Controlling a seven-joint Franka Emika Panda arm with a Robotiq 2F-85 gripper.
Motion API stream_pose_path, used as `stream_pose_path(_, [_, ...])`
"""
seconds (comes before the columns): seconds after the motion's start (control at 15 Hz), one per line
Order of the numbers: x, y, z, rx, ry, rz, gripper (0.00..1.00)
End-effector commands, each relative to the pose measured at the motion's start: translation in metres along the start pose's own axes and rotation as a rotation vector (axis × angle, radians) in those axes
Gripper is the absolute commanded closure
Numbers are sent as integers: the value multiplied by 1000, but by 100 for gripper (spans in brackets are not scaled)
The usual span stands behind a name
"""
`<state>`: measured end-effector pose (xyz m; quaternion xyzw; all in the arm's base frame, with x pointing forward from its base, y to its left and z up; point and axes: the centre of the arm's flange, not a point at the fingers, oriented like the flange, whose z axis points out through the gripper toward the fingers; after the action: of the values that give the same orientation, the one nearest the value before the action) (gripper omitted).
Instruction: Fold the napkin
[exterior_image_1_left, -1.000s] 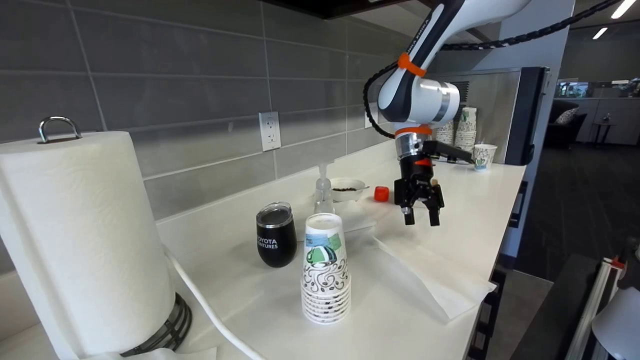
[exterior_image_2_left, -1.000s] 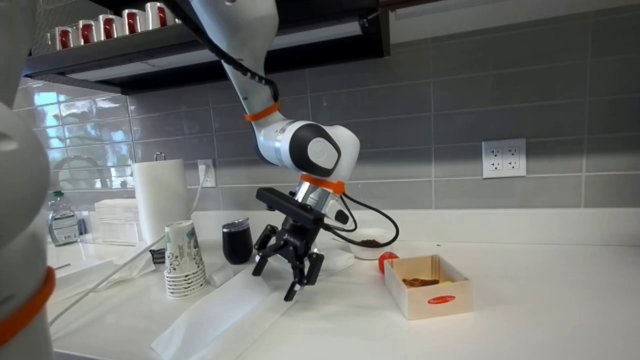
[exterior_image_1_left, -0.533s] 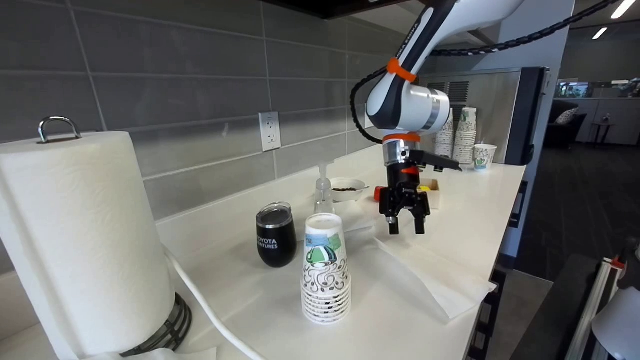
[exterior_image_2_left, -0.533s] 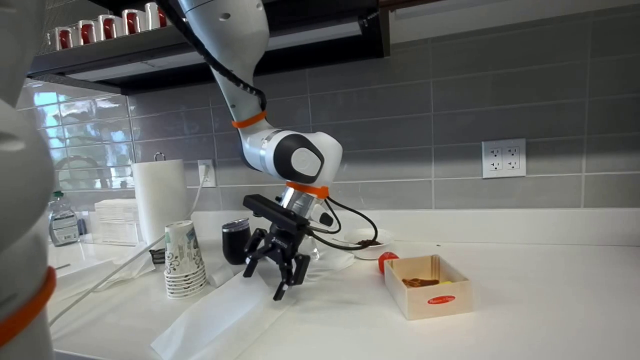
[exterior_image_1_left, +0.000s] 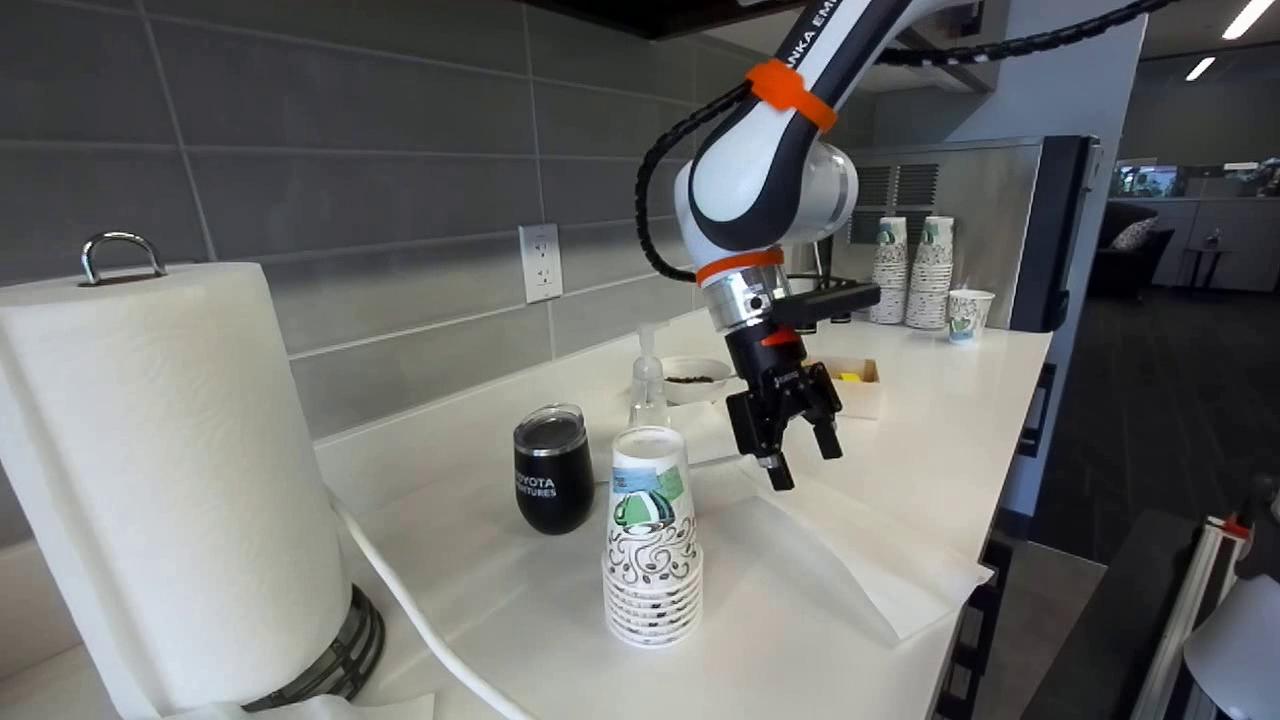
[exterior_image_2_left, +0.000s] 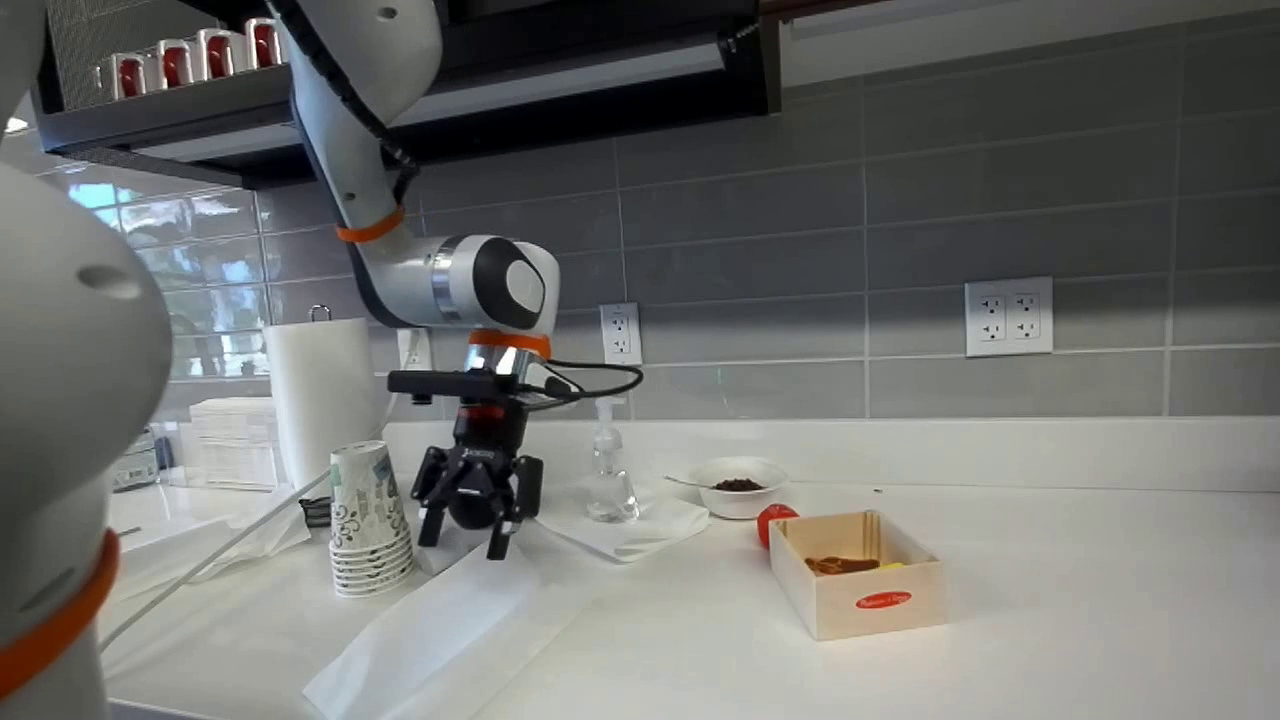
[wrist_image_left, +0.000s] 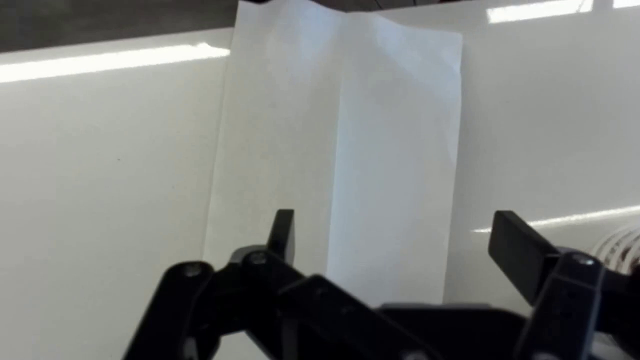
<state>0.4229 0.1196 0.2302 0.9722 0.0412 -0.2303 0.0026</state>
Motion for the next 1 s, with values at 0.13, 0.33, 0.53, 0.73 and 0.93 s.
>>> stream_pose_path(0.13, [-17, -41, -4, -292, -42, 41, 0])
stream_pose_path(0.33, [-16, -55, 9, -343, -26, 40, 0])
stream_pose_path(0.53, [-10, -64, 21, -316, 42, 79, 0])
stream_pose_path(0.73, [-1, -66, 30, -255, 136, 103, 0])
stream_pose_path(0.93, [3, -65, 40, -249, 189, 116, 0])
